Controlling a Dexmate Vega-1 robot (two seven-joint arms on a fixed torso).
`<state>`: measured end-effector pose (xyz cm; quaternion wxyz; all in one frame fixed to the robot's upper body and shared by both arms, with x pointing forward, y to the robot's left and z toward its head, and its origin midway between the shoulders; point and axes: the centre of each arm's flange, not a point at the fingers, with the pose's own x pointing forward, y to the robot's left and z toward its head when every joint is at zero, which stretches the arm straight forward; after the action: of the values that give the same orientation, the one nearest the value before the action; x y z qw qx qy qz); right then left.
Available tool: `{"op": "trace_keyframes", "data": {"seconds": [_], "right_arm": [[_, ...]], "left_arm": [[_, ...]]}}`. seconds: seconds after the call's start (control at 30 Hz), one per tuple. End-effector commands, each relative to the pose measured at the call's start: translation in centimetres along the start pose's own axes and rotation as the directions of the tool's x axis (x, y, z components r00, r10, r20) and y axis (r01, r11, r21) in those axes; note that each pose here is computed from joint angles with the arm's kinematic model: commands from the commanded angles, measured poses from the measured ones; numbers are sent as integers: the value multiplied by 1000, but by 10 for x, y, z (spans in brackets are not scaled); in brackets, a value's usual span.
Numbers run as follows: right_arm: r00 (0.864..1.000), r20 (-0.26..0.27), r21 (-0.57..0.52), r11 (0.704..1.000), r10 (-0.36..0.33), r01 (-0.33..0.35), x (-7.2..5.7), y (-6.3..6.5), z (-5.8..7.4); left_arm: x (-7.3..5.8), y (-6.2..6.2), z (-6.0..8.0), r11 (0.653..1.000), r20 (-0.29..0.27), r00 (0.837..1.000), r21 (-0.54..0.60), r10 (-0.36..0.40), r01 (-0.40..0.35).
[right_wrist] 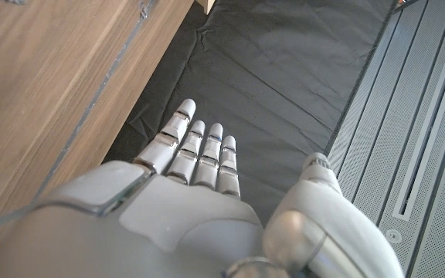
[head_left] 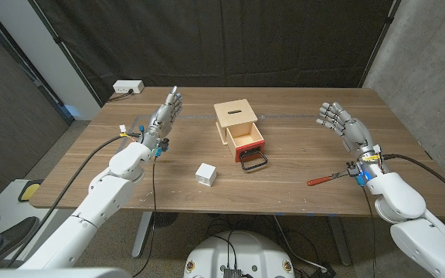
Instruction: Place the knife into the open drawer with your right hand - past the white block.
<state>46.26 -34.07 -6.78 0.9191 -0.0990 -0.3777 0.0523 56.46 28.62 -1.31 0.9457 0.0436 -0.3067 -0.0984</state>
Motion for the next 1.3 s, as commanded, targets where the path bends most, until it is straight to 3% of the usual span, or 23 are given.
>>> {"op": "trace_keyframes", "data": {"seconds": [0.03, 0.5, 1.3], "right_arm": [[999, -14, -89, 996, -31, 30, -26, -7, 10], [998, -22, -127, 990, -64, 61, -46, -17, 19], [997, -23, -268, 961, -77, 68, -61, -17, 29]], "left_arm": [[3, 0, 4, 1000, -8, 1000, 0, -4, 4], [7, -11, 4, 1000, -12, 1000, 10, -18, 18], [12, -12, 6, 1000, -10, 1000, 22, -16, 17]]}}
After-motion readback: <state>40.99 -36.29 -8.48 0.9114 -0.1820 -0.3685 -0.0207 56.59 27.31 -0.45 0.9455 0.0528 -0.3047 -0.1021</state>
